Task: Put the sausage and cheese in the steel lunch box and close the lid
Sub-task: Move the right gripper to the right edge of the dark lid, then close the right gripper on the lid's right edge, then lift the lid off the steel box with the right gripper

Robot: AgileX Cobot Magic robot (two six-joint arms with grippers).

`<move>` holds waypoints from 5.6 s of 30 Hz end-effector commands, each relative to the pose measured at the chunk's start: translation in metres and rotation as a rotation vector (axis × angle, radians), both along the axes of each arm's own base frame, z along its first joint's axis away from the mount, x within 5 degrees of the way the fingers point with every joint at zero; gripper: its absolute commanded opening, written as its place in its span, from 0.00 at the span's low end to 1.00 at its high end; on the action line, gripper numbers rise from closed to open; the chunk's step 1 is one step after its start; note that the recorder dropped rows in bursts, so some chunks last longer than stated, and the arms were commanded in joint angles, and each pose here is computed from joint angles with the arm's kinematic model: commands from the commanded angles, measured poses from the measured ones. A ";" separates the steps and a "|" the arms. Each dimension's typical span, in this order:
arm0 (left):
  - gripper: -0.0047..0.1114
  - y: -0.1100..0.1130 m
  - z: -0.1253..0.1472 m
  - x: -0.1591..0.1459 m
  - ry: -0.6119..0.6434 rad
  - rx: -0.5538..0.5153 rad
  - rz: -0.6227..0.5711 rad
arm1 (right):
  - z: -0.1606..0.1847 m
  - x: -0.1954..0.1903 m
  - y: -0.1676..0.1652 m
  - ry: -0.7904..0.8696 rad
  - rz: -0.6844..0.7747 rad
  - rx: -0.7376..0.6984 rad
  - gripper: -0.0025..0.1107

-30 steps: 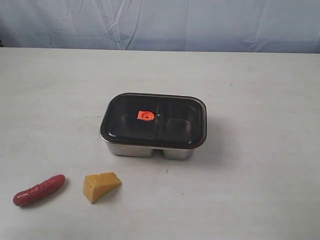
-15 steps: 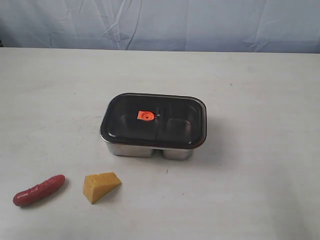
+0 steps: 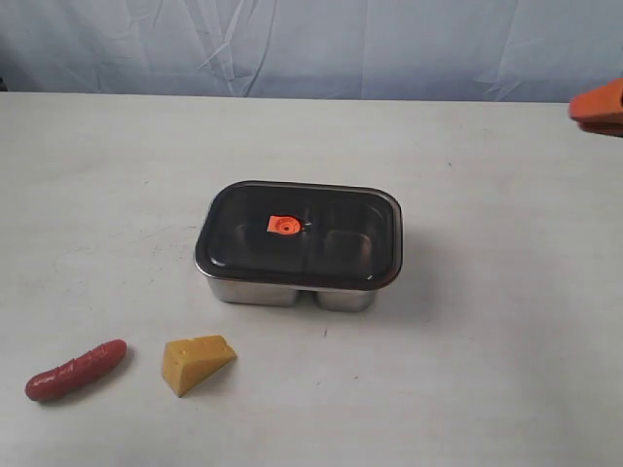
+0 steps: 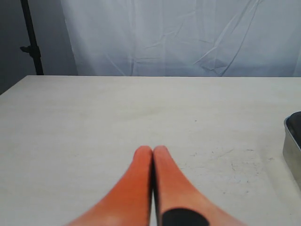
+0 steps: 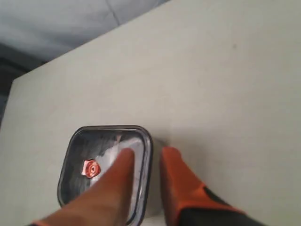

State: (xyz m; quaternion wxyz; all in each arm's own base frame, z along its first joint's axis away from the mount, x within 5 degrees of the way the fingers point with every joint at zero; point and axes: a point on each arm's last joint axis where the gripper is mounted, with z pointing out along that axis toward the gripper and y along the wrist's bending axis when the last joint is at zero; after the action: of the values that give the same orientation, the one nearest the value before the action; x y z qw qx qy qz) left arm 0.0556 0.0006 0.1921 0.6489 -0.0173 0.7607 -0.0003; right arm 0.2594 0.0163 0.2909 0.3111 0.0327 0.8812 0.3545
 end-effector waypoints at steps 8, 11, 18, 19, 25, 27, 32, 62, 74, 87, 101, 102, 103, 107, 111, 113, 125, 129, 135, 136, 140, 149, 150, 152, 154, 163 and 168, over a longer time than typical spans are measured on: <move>0.04 -0.003 0.000 0.000 -0.015 0.011 -0.061 | -0.112 0.086 0.064 0.268 0.387 0.277 0.47; 0.04 -0.003 0.000 0.000 -0.015 0.013 -0.061 | -0.137 0.090 0.079 0.328 0.404 0.273 0.47; 0.04 -0.003 0.000 0.000 -0.015 0.011 -0.060 | -0.163 0.094 0.082 0.373 0.357 0.238 0.47; 0.04 -0.003 0.000 0.000 -0.015 0.011 -0.060 | -0.164 0.094 0.082 0.376 0.357 0.239 0.47; 0.04 -0.003 0.000 0.000 -0.015 0.013 -0.061 | -0.162 0.093 0.085 0.382 0.377 0.259 0.47; 0.04 -0.003 0.000 0.000 -0.015 0.013 -0.061 | -0.162 0.091 0.089 0.385 0.393 0.252 0.47; 0.04 -0.003 0.000 0.000 -0.015 0.013 -0.061 | -0.163 0.084 0.108 0.394 0.456 0.230 0.47; 0.04 -0.003 0.000 0.000 -0.015 0.013 -0.061 | -0.149 0.075 0.117 0.399 0.549 0.284 0.47; 0.04 -0.003 0.000 0.000 -0.015 0.013 -0.061 | -0.149 0.073 0.118 0.380 0.594 0.297 0.47; 0.04 -0.003 0.000 0.000 -0.015 0.013 -0.061 | -0.149 0.072 0.118 0.378 0.601 0.290 0.47; 0.04 -0.003 0.000 0.000 -0.015 0.015 -0.061 | -0.149 0.072 0.118 0.363 0.608 0.289 0.24; 0.04 -0.003 0.000 0.000 -0.015 0.015 -0.061 | -0.149 0.072 0.118 0.363 0.608 0.289 0.24; 0.04 -0.003 0.000 0.000 -0.015 0.015 -0.061 | -0.149 0.072 0.118 0.363 0.608 0.289 0.24; 0.04 -0.003 0.000 0.000 -0.015 0.015 -0.061 | -0.149 0.072 0.118 0.363 0.608 0.289 0.02; 0.04 -0.003 0.000 0.000 -0.015 0.015 -0.061 | -0.149 0.072 0.118 0.364 0.610 0.286 0.01; 0.04 -0.003 0.000 0.000 -0.015 0.015 -0.061 | -0.149 0.072 0.118 0.364 0.609 0.287 0.01; 0.04 -0.003 0.000 0.000 -0.015 0.015 -0.061 | -0.146 0.075 0.119 0.345 0.589 0.315 0.01; 0.04 -0.003 0.000 0.000 -0.015 0.015 -0.061 | -0.141 0.080 0.120 0.321 0.591 0.313 0.01; 0.04 -0.003 0.000 0.000 -0.015 0.015 -0.061 | -0.127 0.083 0.120 0.272 0.599 0.305 0.01; 0.04 -0.003 0.000 0.000 -0.015 0.015 -0.061 | -0.125 0.083 0.120 0.266 0.602 0.303 0.01; 0.04 -0.003 0.000 0.000 -0.015 0.015 -0.061 | -0.112 0.081 0.119 0.230 0.617 0.284 0.01; 0.04 -0.003 0.000 0.000 -0.015 0.015 -0.061 | -0.096 0.080 0.120 0.182 0.606 0.301 0.01; 0.04 -0.003 0.000 0.000 -0.015 0.015 -0.061 | -0.095 0.081 0.120 0.179 0.599 0.311 0.01; 0.04 -0.003 0.000 0.000 -0.015 0.015 -0.061 | -0.093 0.082 0.121 0.174 0.585 0.331 0.01; 0.04 -0.003 0.000 0.000 -0.015 0.015 -0.061 | -0.092 0.083 0.121 0.170 0.575 0.345 0.01; 0.04 -0.003 0.000 0.000 -0.015 0.015 -0.061 | -0.092 0.083 0.121 0.150 0.582 0.343 0.01; 0.04 -0.003 0.000 0.000 -0.015 0.015 -0.061 | -0.091 0.084 0.122 0.134 0.578 0.353 0.01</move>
State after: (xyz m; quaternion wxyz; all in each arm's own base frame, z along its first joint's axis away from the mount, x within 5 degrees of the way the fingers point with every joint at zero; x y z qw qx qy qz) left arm 0.0556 -0.0021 0.1921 0.6487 0.0097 0.7609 -0.0107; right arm 0.3411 0.1377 0.1928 0.1099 -0.1392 0.8063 0.5643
